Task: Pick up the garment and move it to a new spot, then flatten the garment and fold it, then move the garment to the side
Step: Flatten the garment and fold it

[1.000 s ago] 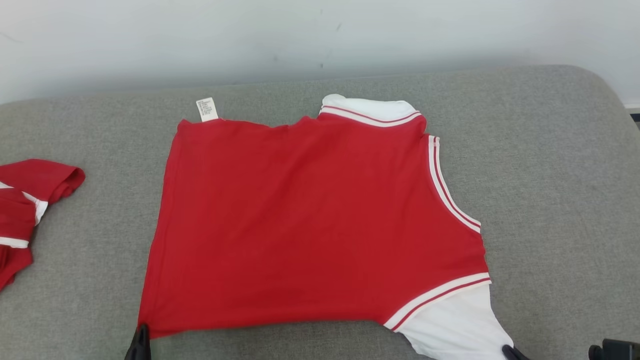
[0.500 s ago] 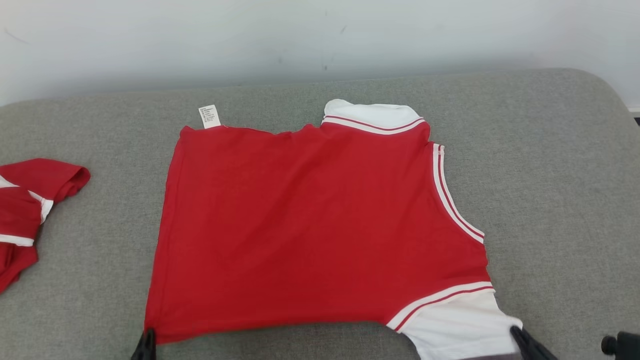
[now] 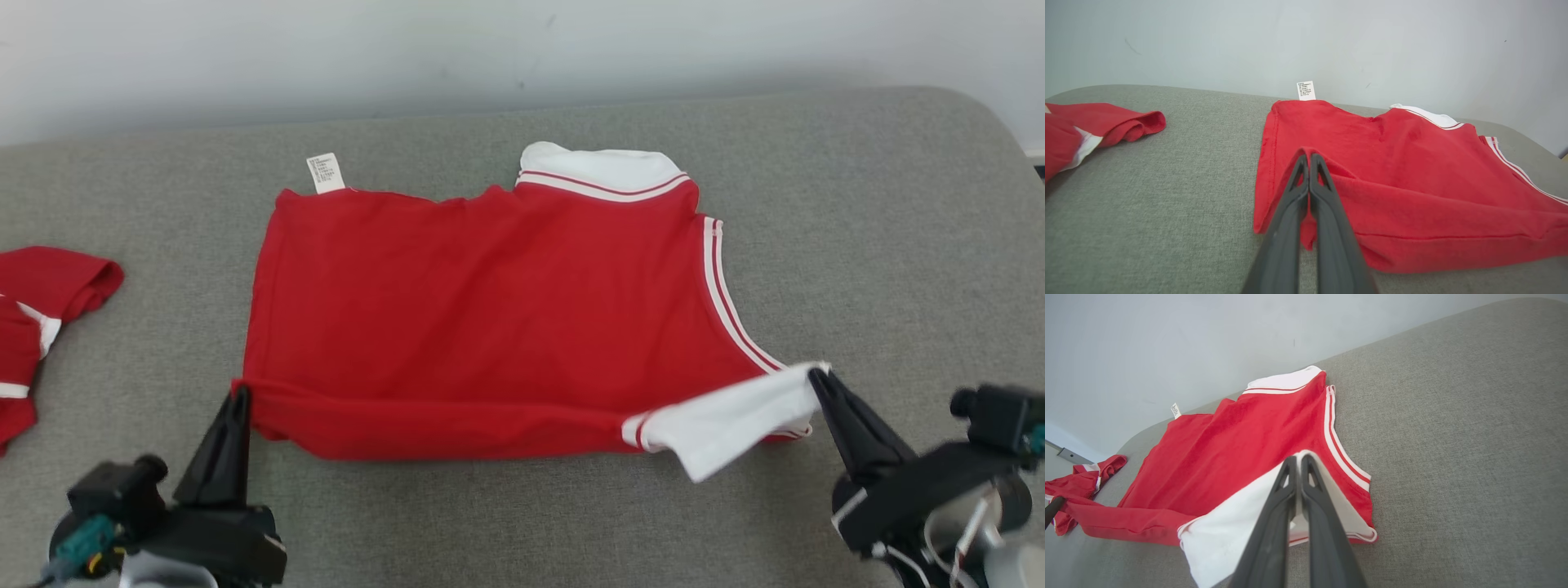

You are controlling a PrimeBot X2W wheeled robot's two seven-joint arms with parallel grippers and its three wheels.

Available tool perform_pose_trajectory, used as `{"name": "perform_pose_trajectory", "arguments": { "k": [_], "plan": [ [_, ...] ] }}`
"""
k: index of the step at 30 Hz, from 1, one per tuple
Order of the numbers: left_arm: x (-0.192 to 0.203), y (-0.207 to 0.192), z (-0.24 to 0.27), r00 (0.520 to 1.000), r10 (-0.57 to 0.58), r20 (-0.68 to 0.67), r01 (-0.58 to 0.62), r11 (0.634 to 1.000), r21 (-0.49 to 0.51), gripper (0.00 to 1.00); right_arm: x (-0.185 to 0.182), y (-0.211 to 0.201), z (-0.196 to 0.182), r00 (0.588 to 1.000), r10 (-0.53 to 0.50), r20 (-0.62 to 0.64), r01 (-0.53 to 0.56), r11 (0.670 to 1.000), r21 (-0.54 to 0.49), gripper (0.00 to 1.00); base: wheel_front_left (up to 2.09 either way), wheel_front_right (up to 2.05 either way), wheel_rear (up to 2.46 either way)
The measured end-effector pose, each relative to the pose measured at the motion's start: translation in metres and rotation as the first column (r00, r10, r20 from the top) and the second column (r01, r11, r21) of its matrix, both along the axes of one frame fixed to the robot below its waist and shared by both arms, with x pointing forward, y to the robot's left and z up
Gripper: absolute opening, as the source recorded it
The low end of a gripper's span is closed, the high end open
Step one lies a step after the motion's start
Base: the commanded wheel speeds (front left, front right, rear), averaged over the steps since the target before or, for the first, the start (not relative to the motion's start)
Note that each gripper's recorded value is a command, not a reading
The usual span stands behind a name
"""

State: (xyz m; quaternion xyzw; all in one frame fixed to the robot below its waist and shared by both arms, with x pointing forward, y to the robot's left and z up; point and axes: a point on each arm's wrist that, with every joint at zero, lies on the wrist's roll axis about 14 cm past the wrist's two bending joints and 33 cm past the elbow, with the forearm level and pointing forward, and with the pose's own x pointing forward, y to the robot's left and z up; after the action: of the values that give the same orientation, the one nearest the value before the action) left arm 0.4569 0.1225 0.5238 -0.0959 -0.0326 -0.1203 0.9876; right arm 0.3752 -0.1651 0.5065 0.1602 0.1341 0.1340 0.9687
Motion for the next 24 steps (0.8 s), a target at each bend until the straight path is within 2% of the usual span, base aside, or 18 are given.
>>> {"name": "perform_pose_trajectory", "arguments": {
  "k": [6, 11, 17, 23, 24],
  "plan": [
    [0.028, -0.004, 0.000, 1.000, -0.031, -0.005, 0.031, 0.999, 0.029, 0.00, 0.034, -0.009, -0.007, 1.000, -0.017, 0.004, 0.018, 0.999, -0.050, 0.00, 0.00, 0.00, 0.00],
    [0.044, -0.007, -0.017, 0.997, -0.048, -0.060, 0.052, 0.997, 0.063, 0.00, 0.059, -0.008, -0.021, 0.999, -0.016, -0.044, 0.014, 0.998, -0.064, 0.00, 0.00, 0.00, 0.00],
    [0.055, -0.009, -0.032, 0.994, -0.055, -0.096, 0.063, 0.995, 0.083, 0.00, 0.083, -0.012, -0.041, 0.996, -0.032, -0.081, 0.024, 0.995, -0.096, 0.00, 0.00, 0.00, 0.00],
    [0.056, -0.004, -0.041, 0.993, -0.046, -0.113, 0.057, 0.994, 0.096, 0.00, 0.098, -0.011, -0.048, 0.997, -0.045, -0.067, 0.039, 0.994, -0.099, 0.00, 0.00, 0.00, 0.00],
    [0.055, -0.004, -0.042, 0.992, -0.045, -0.115, 0.056, 0.994, 0.096, 0.00, 0.099, -0.009, -0.049, 0.997, -0.045, -0.066, 0.038, 0.995, -0.096, 0.37, 0.00, 0.00, 0.00]
  ]
}}
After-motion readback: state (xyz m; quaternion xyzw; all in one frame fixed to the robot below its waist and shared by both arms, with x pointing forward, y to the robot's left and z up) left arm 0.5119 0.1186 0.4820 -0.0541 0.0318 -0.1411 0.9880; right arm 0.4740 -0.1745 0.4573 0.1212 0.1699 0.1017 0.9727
